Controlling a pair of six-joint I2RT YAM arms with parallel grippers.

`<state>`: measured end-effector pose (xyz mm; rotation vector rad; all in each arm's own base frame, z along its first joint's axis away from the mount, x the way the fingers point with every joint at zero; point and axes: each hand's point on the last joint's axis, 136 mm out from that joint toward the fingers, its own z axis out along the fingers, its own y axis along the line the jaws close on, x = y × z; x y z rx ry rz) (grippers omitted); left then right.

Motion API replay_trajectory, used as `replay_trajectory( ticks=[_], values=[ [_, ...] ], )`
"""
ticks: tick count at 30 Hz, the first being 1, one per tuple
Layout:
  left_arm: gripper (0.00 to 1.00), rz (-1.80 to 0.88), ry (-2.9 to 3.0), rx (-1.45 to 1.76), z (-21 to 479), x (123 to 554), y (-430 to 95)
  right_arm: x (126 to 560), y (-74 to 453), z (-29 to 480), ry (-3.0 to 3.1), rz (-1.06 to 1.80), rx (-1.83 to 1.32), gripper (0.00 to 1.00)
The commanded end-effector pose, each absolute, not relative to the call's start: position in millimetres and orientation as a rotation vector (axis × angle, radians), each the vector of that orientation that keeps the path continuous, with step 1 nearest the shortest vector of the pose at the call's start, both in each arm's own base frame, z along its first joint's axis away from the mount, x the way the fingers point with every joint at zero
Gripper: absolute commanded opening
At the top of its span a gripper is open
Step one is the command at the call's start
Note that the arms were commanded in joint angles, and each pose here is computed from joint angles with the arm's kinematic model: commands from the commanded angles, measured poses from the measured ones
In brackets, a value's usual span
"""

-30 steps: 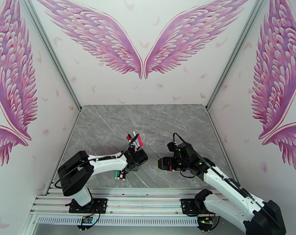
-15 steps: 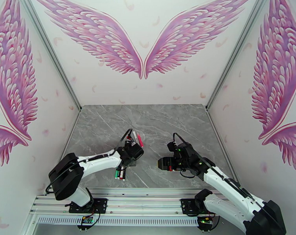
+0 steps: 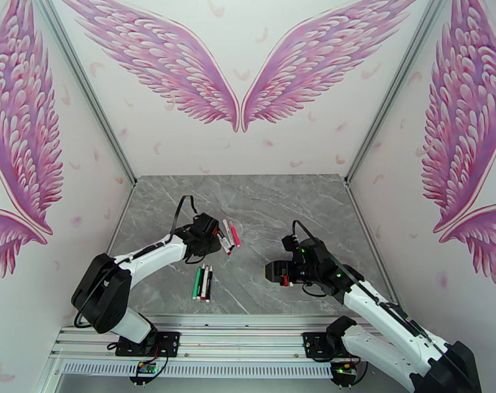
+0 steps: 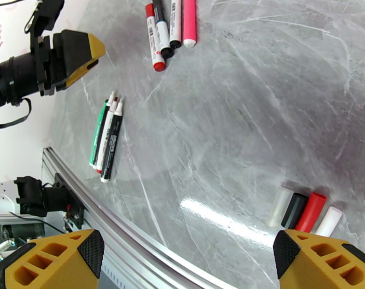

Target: Open the pen caps

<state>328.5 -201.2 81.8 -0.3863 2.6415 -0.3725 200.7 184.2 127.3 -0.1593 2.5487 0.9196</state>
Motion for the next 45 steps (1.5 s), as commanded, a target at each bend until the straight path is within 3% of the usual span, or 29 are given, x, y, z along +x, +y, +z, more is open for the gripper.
replay_trajectory(
  ticks=[1, 6, 15, 45],
  values=[
    [0.44, -0.478, 2.611, -0.406, 89, 350, -221, 209, 189, 143, 2.494, 0.934, -0.161, 0.99],
    [0.43, -0.461, 2.62, -0.445, 76, 368, -227, 208, 190, 142, 2.497, 0.938, -0.161, 0.99],
    [0.32, -0.346, 2.669, -0.496, 46, 381, -224, 206, 188, 144, 2.493, 0.937, -0.16, 0.99],
    [0.28, -0.234, 2.728, -0.56, 10, 382, -186, 207, 189, 137, 2.521, 0.919, -0.171, 0.99]
  ],
)
